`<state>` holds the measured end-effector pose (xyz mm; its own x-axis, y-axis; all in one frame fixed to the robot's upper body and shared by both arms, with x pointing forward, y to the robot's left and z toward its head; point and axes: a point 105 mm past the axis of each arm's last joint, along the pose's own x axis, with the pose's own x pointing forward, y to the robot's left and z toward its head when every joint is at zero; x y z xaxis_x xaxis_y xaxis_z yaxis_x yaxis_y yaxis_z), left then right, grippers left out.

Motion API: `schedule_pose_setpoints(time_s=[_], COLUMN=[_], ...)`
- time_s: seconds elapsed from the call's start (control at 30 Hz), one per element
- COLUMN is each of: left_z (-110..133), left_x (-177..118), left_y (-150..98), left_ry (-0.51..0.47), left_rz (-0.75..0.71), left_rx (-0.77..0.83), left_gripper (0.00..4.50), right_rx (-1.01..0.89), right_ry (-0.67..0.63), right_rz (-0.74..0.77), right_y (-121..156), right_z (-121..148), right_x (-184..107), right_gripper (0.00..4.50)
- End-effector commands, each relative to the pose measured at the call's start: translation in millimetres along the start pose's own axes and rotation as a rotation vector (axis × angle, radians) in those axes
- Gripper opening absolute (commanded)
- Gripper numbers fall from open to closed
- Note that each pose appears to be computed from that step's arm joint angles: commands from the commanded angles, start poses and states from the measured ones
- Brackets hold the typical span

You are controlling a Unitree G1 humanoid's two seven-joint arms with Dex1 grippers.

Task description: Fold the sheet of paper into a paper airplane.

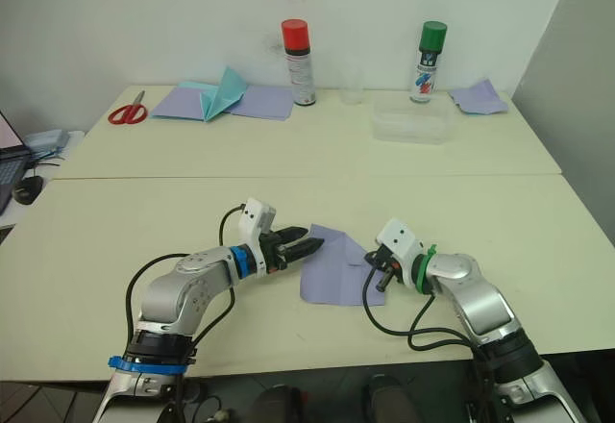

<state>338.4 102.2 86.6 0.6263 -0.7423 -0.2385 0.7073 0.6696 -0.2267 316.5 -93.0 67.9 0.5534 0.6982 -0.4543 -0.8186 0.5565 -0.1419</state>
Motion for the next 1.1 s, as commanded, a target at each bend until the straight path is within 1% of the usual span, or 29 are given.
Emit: schedule_pose_setpoints(time_s=[0.03,0.07,0.13,0.27,0.33,0.43,0.53,0.57,0.67,0.87,1.1], left_z=[11,12,12,13,12,9,2,-1,-8,-24,-32], left_x=[7,8,9,8,8,10,13,14,15,15,20], left_y=[-1,0,-1,-4,-9,-17,-29,-31,-31,-31,-28], left_ry=[-0.035,-0.039,-0.04,-0.048,-0.04,-0.014,0.032,0.048,0.09,0.16,0.194], left_rz=[-0.003,-0.003,-0.016,-0.033,-0.056,-0.09,-0.146,-0.158,-0.164,-0.192,-0.199], left_rx=[0.047,0.046,0.053,0.059,0.092,0.186,0.329,0.374,0.443,0.475,0.494], left_gripper=[2.8,2.63,2.02,0.65,0.01,0.01,0.01,0.01,0.01,0.01,0.01], right_rx=[0.01,0.01,0.011,0.014,0.017,0.019,0.02,0.02,0.02,0.021,0.026], right_ry=[0.052,0.052,0.053,0.054,0.055,0.057,0.058,0.058,0.057,0.054,0.053], right_rz=[0.002,0.002,-0.002,-0.008,-0.012,-0.013,-0.01,-0.009,-0.008,-0.007,-0.003], right_y=[2,2,2,2,3,4,5,5,6,6,7], right_z=[-11,-12,-12,-12,-13,-14,-15,-15,-14,-13,-13], right_x=[2,2,2,2,1,1,1,1,1,2,2], right_gripper=[0.0,0.0,0.0,0.0,0.0,0.0,0.0,0.0,0.0,0.0,0.0])
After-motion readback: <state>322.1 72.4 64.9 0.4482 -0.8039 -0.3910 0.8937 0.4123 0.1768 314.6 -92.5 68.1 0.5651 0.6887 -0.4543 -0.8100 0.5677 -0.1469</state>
